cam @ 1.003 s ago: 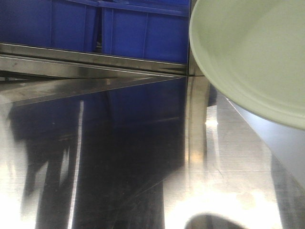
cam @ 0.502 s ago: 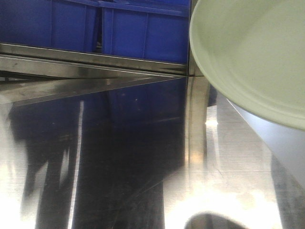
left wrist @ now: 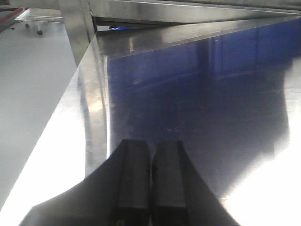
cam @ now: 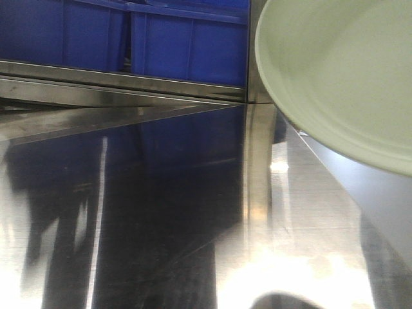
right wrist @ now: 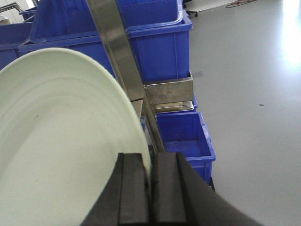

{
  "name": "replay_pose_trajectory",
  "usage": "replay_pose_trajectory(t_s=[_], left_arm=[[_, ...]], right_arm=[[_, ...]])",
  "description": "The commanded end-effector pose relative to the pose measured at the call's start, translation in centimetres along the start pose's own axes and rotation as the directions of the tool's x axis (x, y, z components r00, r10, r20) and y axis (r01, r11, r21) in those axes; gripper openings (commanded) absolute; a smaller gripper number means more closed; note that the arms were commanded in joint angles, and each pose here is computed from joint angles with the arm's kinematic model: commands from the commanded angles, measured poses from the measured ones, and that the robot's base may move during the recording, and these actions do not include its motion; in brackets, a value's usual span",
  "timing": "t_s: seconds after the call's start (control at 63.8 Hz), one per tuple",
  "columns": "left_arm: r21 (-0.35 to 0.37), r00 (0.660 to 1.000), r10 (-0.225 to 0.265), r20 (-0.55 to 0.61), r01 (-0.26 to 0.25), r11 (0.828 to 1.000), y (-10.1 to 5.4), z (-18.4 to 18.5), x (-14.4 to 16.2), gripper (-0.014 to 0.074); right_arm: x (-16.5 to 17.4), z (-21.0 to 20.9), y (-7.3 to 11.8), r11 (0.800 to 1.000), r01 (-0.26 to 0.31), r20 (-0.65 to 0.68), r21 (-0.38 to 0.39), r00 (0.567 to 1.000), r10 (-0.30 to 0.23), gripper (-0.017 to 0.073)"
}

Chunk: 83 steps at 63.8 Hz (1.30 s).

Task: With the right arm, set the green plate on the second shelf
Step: 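Hold the plate raised in the right gripper while driving away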

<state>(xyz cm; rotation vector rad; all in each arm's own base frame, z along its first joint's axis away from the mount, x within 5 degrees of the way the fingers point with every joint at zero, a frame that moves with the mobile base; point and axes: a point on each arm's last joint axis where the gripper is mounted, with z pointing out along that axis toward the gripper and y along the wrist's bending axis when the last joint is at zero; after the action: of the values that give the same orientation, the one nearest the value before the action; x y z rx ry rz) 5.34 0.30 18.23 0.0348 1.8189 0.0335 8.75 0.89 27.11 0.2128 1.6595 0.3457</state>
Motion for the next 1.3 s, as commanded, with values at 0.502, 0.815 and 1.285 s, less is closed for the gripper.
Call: replay_pose_trajectory(t_s=[0.502, 0.815, 1.285], left_arm=[[0.016, 0.999, -0.002, 0.041, 0.001, 1.0, -0.18, 0.27, 0.71, 0.0125], [0.016, 0.999, -0.002, 0.041, 0.001, 1.0, -0.18, 0.27, 0.71, 0.0125], [0.016, 0.999, -0.002, 0.041, 0.001, 1.0, -0.18, 0.27, 0.71, 0.0125]], right_arm=[[-1.93, -0.2, 0.4, 1.0, -0.001, 0.131, -0.014, 0.991, 0.003, 0.0055], [-1.93, -0.2, 0.4, 1.0, -0.001, 0.131, -0.014, 0.991, 0.003, 0.0055], [-1.93, -0.2, 0.4, 1.0, -0.001, 0.131, -0.014, 0.991, 0.003, 0.0055]])
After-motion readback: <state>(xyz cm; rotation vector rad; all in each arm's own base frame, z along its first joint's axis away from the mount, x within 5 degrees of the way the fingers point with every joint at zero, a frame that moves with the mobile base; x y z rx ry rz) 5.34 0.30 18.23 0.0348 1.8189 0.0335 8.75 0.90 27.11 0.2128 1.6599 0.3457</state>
